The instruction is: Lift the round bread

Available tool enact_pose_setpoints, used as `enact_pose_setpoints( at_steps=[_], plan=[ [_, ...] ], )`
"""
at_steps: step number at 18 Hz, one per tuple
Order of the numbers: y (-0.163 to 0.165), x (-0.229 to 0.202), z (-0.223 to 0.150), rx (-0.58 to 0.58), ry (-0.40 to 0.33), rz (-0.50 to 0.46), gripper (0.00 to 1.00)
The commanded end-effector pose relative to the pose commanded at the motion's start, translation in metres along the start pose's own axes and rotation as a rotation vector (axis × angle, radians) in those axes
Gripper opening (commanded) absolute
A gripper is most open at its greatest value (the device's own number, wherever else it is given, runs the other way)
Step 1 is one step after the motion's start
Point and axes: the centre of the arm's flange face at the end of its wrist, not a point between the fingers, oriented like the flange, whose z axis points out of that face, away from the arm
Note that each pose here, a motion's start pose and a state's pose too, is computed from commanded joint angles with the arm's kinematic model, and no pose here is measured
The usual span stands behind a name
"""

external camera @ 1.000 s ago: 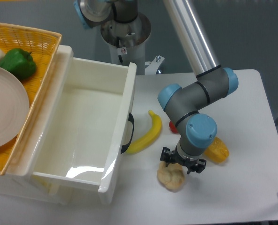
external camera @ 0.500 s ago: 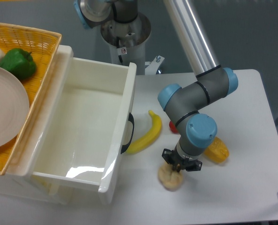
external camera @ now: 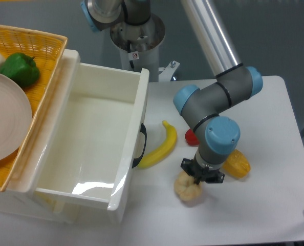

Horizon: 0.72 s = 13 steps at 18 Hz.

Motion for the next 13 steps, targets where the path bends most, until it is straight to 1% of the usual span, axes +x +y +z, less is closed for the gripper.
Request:
enact_pose_setpoints(
  at_steps=[2,4,5,6,10,12,13],
  plan=[
    [0.004,-0.004,-0.015,0.005,-0.024,0.071,0.0],
    [0.012,-0.009,-0.031,-0.012,-0.059,0.163,0.0],
    [0.014,-0.011,-0.038,-0.024,-0.072,0.192,0.0],
    [0.016,-0.012,-0.044,-0.029,-0.074,0.197,0.0],
    [0.024,-0.023,-0.07,-0.046,-0.034,0.194,0.0],
    [0.027,-0.024,-0.077,-0.05,-0.024,0.187,0.0],
    [0.028,-0.021,-0.086,-0.045,-0.032,0.189,0.0]
  ],
)
